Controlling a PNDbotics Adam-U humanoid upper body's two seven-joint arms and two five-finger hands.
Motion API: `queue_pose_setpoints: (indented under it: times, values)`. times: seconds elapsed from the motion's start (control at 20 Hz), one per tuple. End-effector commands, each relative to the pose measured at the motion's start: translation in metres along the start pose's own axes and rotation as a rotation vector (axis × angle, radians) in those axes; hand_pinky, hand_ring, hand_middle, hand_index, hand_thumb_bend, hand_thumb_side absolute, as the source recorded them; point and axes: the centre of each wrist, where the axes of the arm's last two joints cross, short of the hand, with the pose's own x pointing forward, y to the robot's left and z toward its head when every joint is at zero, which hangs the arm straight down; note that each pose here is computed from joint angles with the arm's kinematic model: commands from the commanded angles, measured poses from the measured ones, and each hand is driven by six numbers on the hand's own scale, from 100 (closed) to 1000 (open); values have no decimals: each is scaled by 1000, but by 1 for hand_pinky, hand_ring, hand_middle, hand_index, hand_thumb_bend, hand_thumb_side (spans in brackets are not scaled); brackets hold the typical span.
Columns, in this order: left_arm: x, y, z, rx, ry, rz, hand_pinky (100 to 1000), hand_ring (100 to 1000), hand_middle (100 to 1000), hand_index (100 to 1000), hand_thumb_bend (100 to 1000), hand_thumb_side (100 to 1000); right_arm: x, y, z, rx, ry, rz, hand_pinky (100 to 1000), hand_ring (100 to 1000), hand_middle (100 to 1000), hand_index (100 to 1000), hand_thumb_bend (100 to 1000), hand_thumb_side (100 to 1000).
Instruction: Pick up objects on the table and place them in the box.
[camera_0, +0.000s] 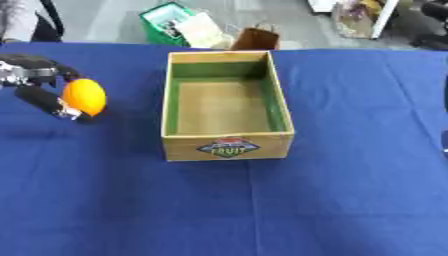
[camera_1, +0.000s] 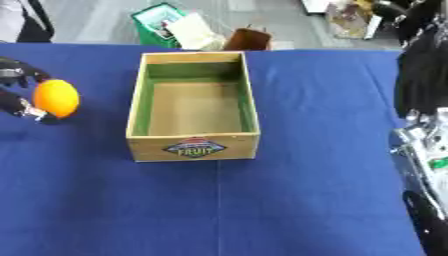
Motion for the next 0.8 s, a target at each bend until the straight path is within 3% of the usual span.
queue_pose_setpoints:
  times: [0.05, 0.25, 0.8]
  values:
    - [-2, 10, 3, 46, 36, -27, 777, 811, 849, 1000, 742, 736, 6, -2, -5, 8, -26, 5, 770, 766, 752, 840, 100, 1000]
    - [0, 6, -2, 61, 105, -93, 766, 796, 843, 1000, 734, 729, 6, -2, -5, 10, -25, 2, 770, 766, 752, 839, 100, 1000]
    - [4, 6, -9, 155, 266, -255, 730, 760, 819, 996, 599, 745, 6, -1, -4, 16, -19, -4, 770, 766, 749, 839, 100, 1000]
